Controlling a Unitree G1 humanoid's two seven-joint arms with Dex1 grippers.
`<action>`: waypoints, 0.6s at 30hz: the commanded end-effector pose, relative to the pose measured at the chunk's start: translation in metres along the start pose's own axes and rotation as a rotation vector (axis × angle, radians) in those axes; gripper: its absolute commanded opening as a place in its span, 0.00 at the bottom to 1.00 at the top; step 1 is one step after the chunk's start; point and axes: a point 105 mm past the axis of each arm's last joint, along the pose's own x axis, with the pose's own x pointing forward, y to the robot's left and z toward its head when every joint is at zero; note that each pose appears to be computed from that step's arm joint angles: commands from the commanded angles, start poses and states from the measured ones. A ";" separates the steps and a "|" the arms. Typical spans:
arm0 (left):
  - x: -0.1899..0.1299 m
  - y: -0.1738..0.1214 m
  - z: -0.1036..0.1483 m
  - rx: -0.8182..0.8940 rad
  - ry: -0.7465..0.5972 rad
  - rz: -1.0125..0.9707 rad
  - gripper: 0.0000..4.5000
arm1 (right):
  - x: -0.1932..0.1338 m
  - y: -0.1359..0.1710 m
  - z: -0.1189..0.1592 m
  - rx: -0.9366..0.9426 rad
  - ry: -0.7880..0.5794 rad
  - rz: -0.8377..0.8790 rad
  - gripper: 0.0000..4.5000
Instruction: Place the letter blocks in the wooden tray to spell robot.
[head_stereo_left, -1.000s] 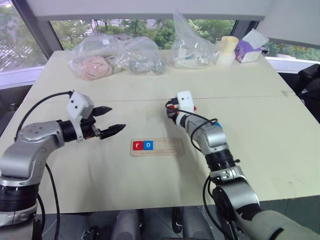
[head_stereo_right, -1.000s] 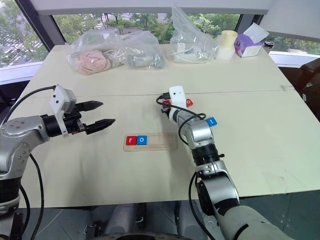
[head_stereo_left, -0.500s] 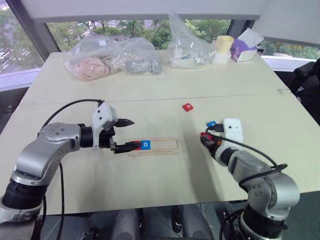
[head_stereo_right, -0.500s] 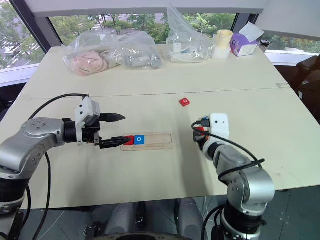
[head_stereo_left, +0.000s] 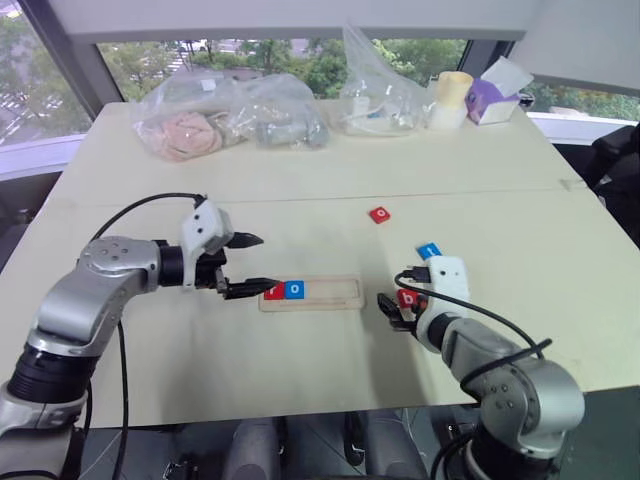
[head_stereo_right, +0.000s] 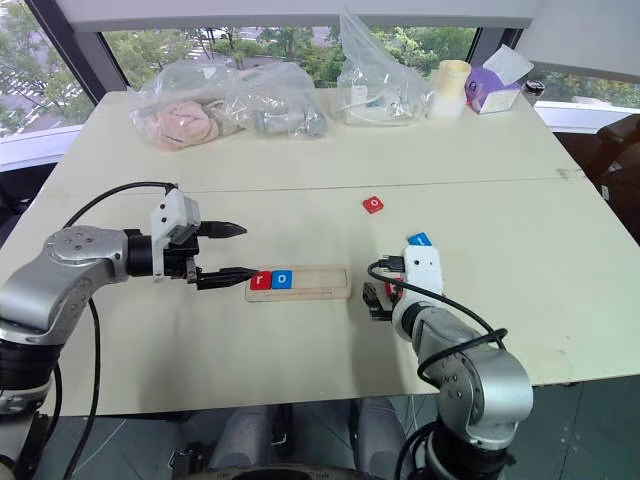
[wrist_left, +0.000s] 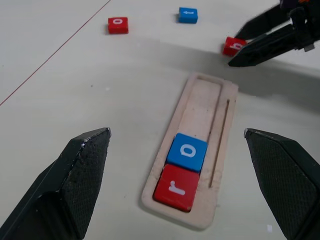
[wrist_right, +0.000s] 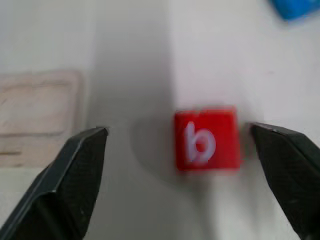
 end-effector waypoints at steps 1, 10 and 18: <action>-0.012 -0.003 0.009 0.031 -0.003 -0.026 1.00 | -0.021 0.019 0.049 -0.157 -0.231 0.320 0.97; -0.024 -0.019 0.005 0.044 0.071 -0.162 1.00 | -0.036 -0.022 0.005 -0.744 -0.089 0.738 0.97; -0.027 -0.024 -0.004 0.030 0.097 -0.119 1.00 | -0.001 -0.059 -0.016 -0.921 -0.044 0.773 0.97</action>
